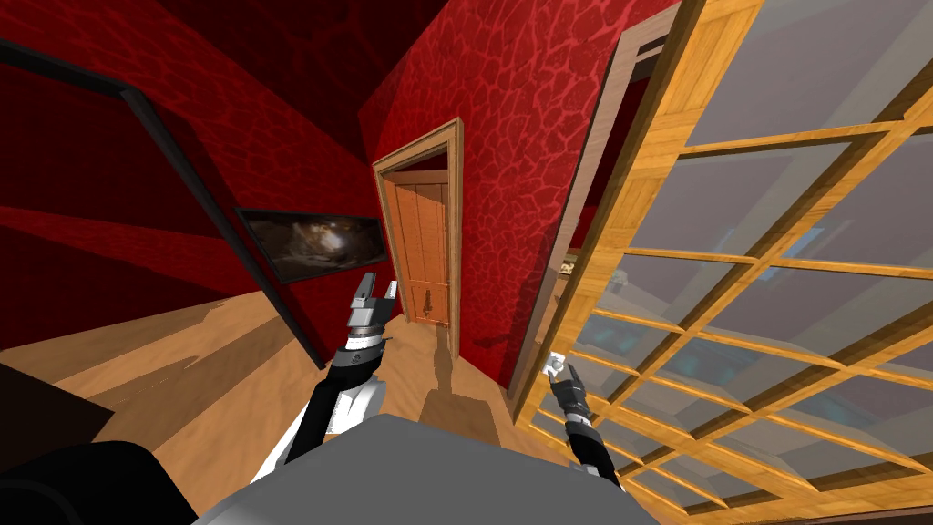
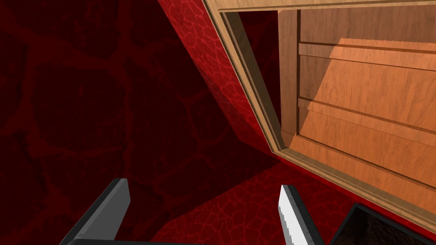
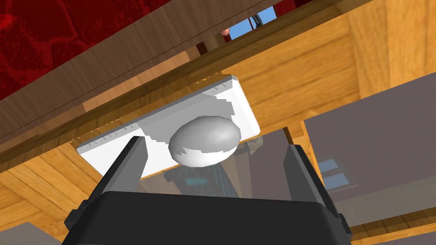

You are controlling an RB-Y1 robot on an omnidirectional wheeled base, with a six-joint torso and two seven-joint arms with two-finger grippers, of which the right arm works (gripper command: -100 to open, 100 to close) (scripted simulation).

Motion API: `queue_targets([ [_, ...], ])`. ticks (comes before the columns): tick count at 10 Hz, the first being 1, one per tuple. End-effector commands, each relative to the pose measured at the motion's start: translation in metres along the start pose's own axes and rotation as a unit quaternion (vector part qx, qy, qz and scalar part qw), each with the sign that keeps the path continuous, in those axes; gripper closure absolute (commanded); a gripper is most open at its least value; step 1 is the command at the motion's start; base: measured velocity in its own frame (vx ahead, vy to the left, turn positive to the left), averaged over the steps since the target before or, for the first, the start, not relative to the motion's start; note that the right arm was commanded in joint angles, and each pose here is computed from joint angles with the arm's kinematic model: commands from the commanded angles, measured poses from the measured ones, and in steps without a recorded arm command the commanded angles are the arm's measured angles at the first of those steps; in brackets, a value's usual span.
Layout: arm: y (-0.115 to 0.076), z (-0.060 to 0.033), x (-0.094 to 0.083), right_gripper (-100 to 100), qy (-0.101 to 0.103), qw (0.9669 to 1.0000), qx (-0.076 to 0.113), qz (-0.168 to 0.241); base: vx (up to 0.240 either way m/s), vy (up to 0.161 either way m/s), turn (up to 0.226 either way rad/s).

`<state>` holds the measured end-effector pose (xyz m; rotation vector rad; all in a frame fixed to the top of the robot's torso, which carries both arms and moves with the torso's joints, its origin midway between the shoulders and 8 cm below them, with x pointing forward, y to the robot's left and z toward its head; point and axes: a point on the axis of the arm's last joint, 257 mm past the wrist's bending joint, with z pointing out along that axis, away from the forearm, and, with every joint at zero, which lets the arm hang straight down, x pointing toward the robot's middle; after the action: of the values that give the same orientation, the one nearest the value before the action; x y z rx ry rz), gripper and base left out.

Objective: Pull the door open

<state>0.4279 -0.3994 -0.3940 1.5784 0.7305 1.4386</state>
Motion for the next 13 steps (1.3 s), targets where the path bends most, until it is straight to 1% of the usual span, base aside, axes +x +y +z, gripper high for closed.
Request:
queue_targets([
  [1, -0.0005, 0.0004, 0.0005, -100, -0.002, 0.9998, -0.001, 0.021, -0.053, -0.016, 0.026],
  [3, -0.0018, 0.0019, 0.0028, -100, -0.007, 0.9977, -0.005, 0.067, -0.067, -0.008, 0.058],
  [4, -0.0018, 0.0019, 0.0028, -100, -0.007, 0.9971, -0.005, 0.076, -0.059, -0.017, 0.021],
  [5, -0.0025, 0.0027, 0.004, -100, -0.01, 0.9949, -0.007, 0.1, -0.058, -0.01, 0.033],
  [6, -0.0025, 0.0027, 0.004, -100, -0.01, 0.9946, -0.007, 0.103, -0.044, -0.009, 0.023],
  [8, -0.0042, 0.0041, 0.0065, -100, -0.016, 0.9883, -0.011, 0.151, -0.07, -0.018, 0.057],
  [9, -0.0042, 0.0041, 0.0065, -100, -0.016, 0.987, -0.012, 0.159, -0.06, -0.011, 0.027],
  [10, -0.0051, 0.0048, 0.0078, -100, -0.019, 0.9826, -0.014, 0.185, -0.052, -0.015, 0.036],
  [11, -0.0051, 0.0048, 0.0078, -100, -0.019, 0.982, -0.014, 0.187, -0.044, -0.008, 0.026],
  [12, -0.0062, 0.0055, 0.0091, -100, -0.021, 0.9762, -0.016, 0.215, -0.056, -0.005, 0.054],
  [13, -0.0072, 0.0061, 0.0104, -100, -0.024, 0.9715, -0.018, 0.235, -0.085, -0.027, 0.072],
])
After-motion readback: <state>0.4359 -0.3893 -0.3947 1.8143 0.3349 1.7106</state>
